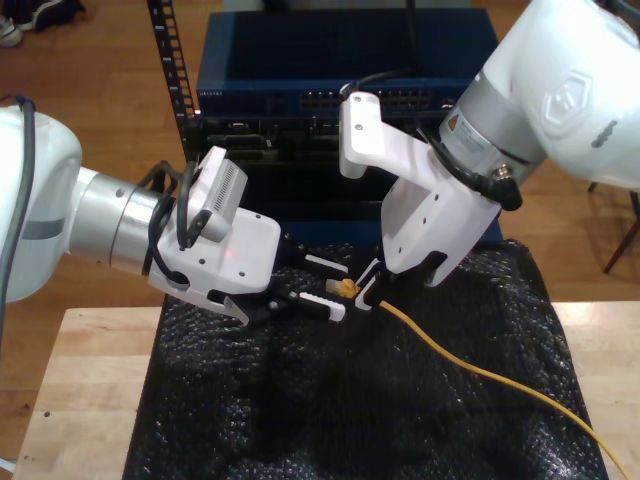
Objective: Grab the cable and plug it in
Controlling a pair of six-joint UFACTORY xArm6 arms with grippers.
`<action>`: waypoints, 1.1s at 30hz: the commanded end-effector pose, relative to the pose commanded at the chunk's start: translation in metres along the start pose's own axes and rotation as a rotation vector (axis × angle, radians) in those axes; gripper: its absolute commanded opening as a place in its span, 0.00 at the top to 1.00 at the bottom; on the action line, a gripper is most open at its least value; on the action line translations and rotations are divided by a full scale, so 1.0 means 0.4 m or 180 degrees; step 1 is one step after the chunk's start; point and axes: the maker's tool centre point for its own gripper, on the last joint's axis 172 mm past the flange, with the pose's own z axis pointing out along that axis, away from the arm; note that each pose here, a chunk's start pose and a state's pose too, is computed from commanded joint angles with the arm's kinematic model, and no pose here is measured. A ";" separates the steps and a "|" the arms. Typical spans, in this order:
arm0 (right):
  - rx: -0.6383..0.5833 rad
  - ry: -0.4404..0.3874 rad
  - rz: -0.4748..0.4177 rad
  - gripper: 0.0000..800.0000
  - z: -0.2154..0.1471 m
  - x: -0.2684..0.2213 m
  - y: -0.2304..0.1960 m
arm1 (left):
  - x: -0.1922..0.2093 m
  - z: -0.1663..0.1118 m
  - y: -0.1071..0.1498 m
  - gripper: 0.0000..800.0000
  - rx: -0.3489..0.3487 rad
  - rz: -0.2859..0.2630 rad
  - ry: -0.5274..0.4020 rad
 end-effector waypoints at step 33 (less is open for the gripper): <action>0.0016 0.0004 0.0000 0.81 0.002 0.000 -0.003 | -0.001 -0.002 0.001 0.99 0.0004 -0.0014 0.0012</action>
